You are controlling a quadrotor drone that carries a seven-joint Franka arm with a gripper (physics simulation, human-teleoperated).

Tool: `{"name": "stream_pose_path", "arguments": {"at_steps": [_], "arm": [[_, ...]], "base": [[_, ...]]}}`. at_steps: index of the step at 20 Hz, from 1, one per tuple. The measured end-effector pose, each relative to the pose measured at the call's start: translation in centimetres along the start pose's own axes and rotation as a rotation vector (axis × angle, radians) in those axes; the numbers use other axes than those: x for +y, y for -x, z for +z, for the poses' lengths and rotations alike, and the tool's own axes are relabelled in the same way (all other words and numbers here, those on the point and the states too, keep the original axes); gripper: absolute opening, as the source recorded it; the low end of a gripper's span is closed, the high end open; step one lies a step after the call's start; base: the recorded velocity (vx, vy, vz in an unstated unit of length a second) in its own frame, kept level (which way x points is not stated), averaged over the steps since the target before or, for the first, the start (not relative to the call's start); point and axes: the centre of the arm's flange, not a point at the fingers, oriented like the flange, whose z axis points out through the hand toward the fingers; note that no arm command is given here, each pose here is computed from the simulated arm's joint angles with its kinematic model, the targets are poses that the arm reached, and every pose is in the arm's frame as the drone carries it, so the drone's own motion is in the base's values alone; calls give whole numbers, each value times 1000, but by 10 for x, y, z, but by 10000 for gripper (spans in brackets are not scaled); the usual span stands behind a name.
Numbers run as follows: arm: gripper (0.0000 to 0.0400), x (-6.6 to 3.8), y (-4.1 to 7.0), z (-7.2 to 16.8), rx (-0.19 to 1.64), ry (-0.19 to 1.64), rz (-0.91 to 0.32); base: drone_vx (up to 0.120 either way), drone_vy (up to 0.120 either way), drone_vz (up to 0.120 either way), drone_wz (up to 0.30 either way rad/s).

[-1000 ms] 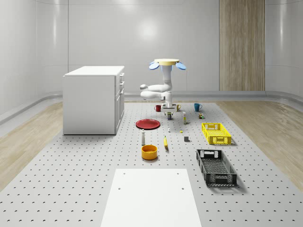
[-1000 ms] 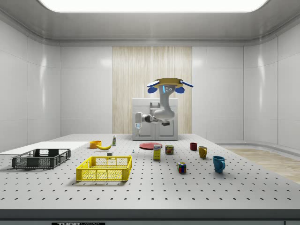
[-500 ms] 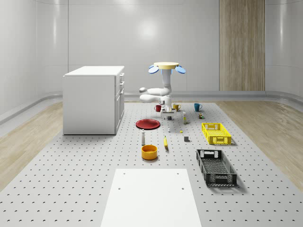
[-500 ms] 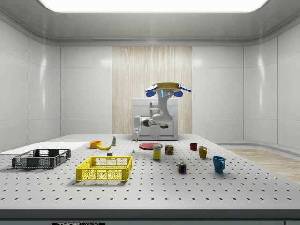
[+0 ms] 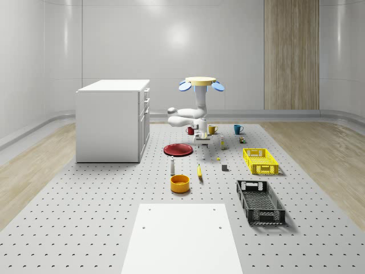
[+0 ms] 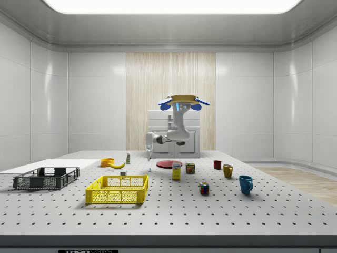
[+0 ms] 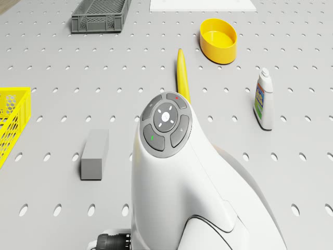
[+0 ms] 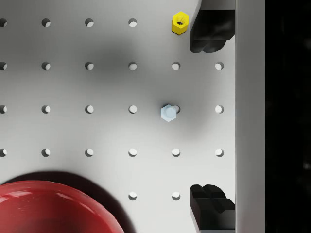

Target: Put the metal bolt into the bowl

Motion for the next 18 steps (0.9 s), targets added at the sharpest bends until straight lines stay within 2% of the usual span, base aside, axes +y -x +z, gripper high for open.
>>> {"name": "stream_pose_path", "arguments": {"at_steps": [6, 10, 18], "arm": [[400, 0, 0, 0, 0, 0, 0], [400, 0, 0, 0, 0, 0, 0], [400, -1, 1, 13, 0, 0, 0]], "base": [[0, 0, -120, 0], [-40, 0, -120, 0], [0, 0, 0, 0]]}}
